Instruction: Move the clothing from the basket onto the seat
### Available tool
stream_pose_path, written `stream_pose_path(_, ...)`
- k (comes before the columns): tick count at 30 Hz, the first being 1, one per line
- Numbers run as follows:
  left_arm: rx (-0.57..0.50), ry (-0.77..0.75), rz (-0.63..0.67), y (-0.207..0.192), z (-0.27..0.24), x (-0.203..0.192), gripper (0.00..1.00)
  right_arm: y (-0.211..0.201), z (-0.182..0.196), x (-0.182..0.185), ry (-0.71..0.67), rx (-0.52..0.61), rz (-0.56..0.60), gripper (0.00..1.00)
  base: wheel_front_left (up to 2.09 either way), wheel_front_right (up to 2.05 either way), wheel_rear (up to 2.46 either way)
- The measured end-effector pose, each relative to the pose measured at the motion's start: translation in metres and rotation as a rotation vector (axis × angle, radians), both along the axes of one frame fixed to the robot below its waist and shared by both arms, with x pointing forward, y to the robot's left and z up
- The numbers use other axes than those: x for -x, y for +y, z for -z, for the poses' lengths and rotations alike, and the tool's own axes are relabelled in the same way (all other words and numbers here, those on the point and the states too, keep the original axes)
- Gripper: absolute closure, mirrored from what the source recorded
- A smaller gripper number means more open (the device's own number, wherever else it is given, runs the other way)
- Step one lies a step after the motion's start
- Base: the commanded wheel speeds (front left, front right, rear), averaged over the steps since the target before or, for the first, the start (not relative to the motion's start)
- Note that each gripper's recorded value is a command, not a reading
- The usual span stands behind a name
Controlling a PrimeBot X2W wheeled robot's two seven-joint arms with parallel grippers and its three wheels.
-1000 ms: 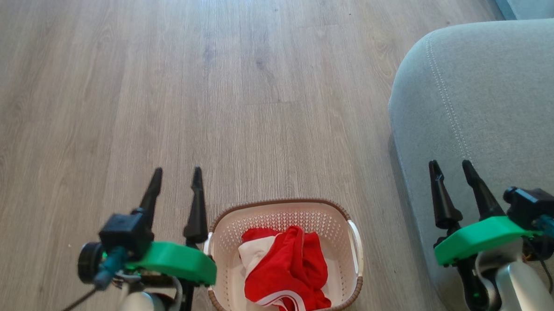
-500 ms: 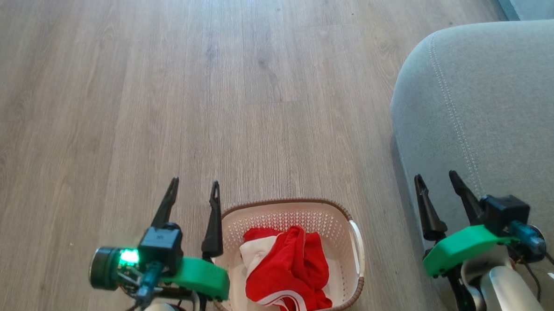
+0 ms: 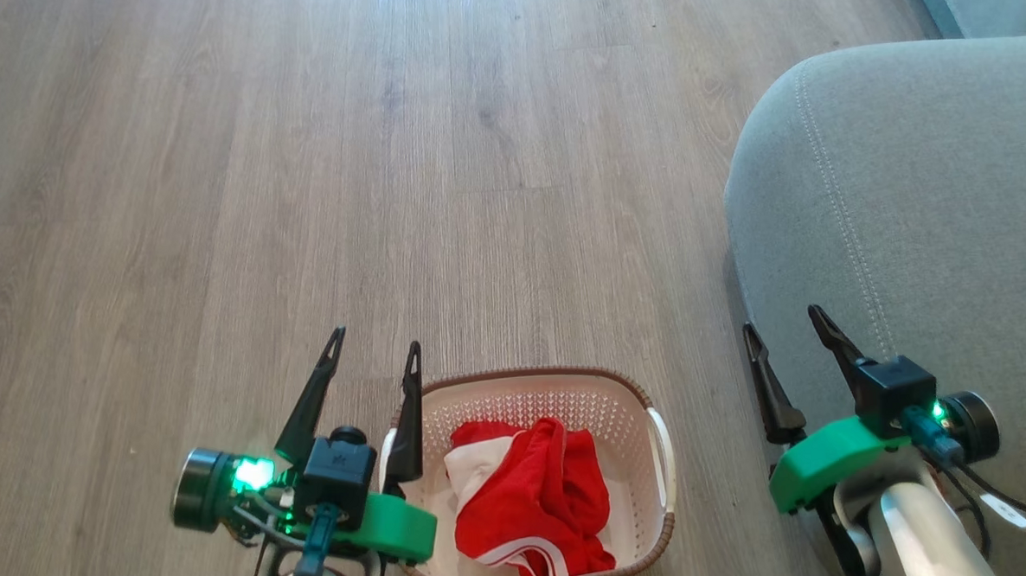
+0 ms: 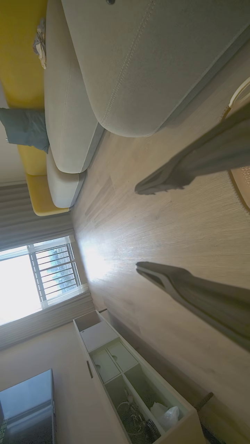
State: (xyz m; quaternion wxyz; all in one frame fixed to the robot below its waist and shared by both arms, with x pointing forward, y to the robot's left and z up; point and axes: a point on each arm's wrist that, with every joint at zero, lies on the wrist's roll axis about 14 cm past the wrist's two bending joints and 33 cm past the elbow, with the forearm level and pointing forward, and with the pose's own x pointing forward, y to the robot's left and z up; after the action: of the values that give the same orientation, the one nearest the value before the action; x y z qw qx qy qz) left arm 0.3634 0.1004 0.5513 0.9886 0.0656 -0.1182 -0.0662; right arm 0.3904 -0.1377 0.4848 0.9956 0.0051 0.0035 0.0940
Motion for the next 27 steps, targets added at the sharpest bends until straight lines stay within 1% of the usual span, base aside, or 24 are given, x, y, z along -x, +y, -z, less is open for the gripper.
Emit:
stream_pose_path(16, -0.007, 0.003, 0.026, -0.003, 0.001, -0.004, 0.00, 0.000, 0.002, -0.002, 0.006, 0.012, -0.002, 0.00, 0.00, 0.00, 0.00)
stream_pose_path(22, -0.014, 0.078, 0.062, -0.009, 0.025, -0.009, 0.00, -0.007, 0.011, -0.005, 0.030, 0.011, 0.018, 0.00, 0.00, 0.00, 0.00)
stream_pose_path(27, -0.018, 0.199, 0.126, -0.022, 0.064, -0.015, 0.00, -0.016, 0.016, -0.022, 0.040, 0.012, 0.044, 0.00, 0.00, 0.00, 0.00)
